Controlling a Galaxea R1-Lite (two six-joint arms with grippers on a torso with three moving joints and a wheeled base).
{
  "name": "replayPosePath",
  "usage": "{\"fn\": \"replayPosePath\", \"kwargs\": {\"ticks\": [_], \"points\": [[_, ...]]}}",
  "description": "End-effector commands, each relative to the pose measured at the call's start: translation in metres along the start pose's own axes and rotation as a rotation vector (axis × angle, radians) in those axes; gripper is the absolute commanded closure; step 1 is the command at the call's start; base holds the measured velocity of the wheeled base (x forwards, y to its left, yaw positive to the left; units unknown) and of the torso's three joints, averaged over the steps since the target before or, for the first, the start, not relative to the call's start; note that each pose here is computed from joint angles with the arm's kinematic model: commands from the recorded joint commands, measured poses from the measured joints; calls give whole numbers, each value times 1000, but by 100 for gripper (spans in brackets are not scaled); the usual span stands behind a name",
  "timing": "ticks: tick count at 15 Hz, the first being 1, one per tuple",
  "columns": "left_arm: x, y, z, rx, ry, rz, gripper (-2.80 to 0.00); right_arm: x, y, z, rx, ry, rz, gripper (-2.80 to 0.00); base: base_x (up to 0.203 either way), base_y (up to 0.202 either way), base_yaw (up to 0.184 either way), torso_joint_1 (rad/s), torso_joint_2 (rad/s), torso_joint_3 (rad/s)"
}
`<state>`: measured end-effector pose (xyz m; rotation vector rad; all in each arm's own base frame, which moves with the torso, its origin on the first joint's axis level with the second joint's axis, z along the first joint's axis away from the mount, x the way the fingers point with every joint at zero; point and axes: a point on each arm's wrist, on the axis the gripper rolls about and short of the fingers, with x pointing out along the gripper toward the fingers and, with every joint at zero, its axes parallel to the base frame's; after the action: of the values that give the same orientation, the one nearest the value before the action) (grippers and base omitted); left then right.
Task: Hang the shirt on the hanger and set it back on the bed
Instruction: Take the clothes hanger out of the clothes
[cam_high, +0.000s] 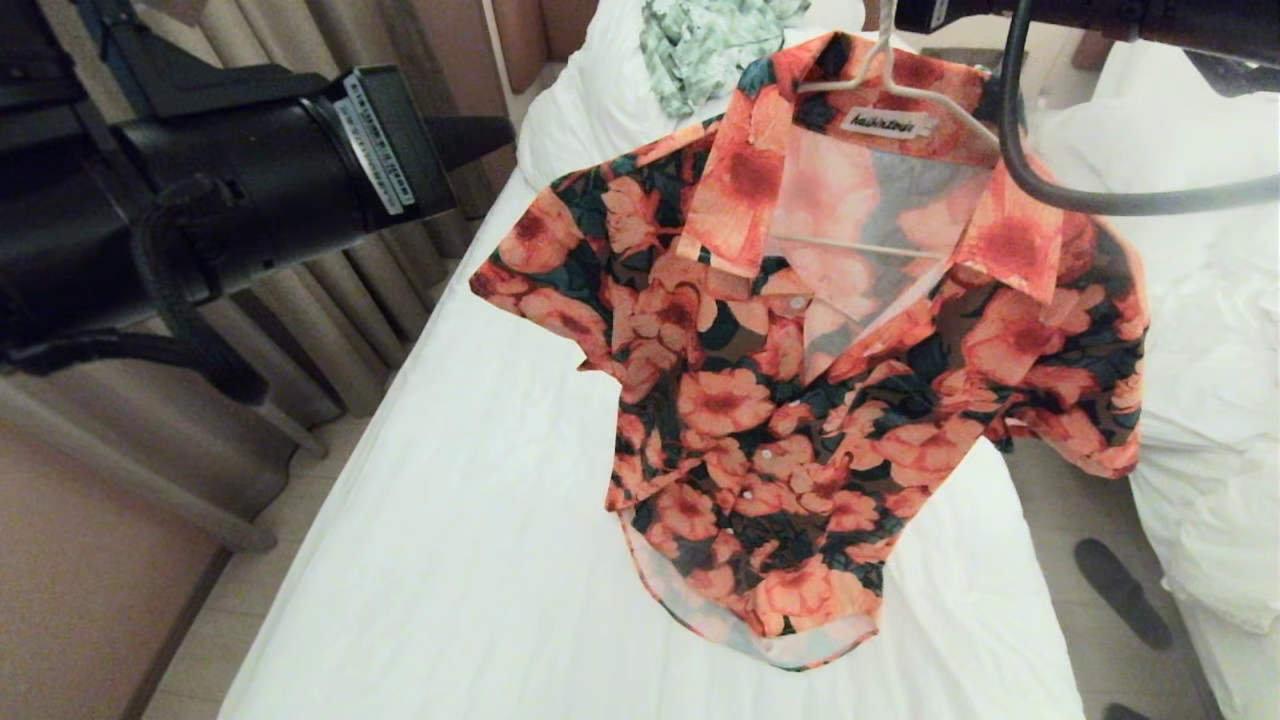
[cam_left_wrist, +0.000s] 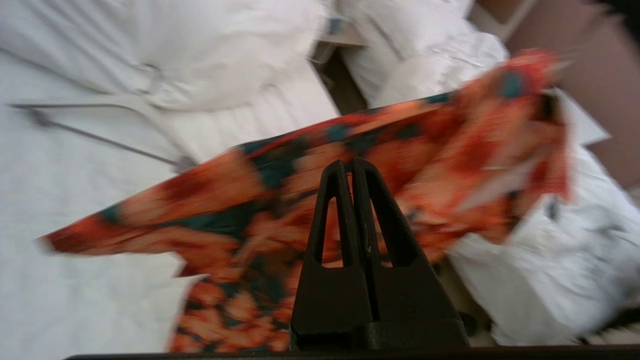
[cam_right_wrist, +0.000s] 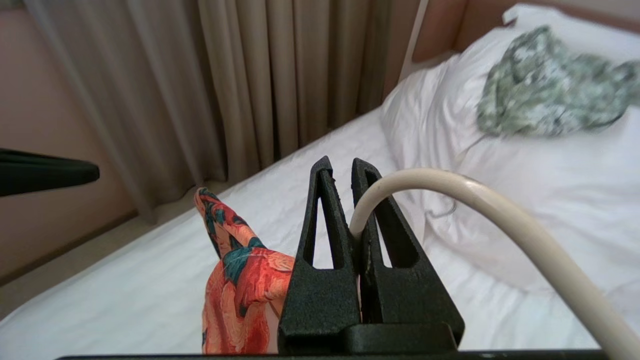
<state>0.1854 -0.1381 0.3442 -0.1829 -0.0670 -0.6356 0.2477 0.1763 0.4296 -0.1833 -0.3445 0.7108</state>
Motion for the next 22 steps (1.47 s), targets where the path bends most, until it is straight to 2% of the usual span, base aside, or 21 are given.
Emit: {"fn": "replayPosePath", "kwargs": {"ticks": [1,4,6,9,10,12,17,19,22], "points": [[9,-20,-12,-18,39,-52,0,3,5,-8,6,28,13,0,0,0,0,0,0,0],[30,-43,-29,-45,30,-26,0,7,14,-15,55,54,20,0,0,0,0,0,0,0],[45,-47,-43,-50,10,-19,0,7,17,-14,82,52,26,0,0,0,0,0,0,0],[55,-56,-62,-46,46,-32,0,8,17,-15,103,56,25,0,0,0,0,0,0,0],[54,-56,-59,-48,20,-15,-280,8,17,-15,103,56,23,0,0,0,0,0,0,0],[47,-59,-50,-56,-20,-8,-280,8,15,-17,102,61,17,0,0,0,0,0,0,0],[49,-69,-63,-47,21,-37,-280,12,16,-22,105,73,18,0,0,0,0,0,0,0],[57,-72,-75,-39,53,-38,-280,12,17,-21,105,72,21,0,0,0,0,0,0,0],[77,-70,-104,-13,123,-16,-280,12,18,-25,111,84,25,0,0,0,0,0,0,0]]}}
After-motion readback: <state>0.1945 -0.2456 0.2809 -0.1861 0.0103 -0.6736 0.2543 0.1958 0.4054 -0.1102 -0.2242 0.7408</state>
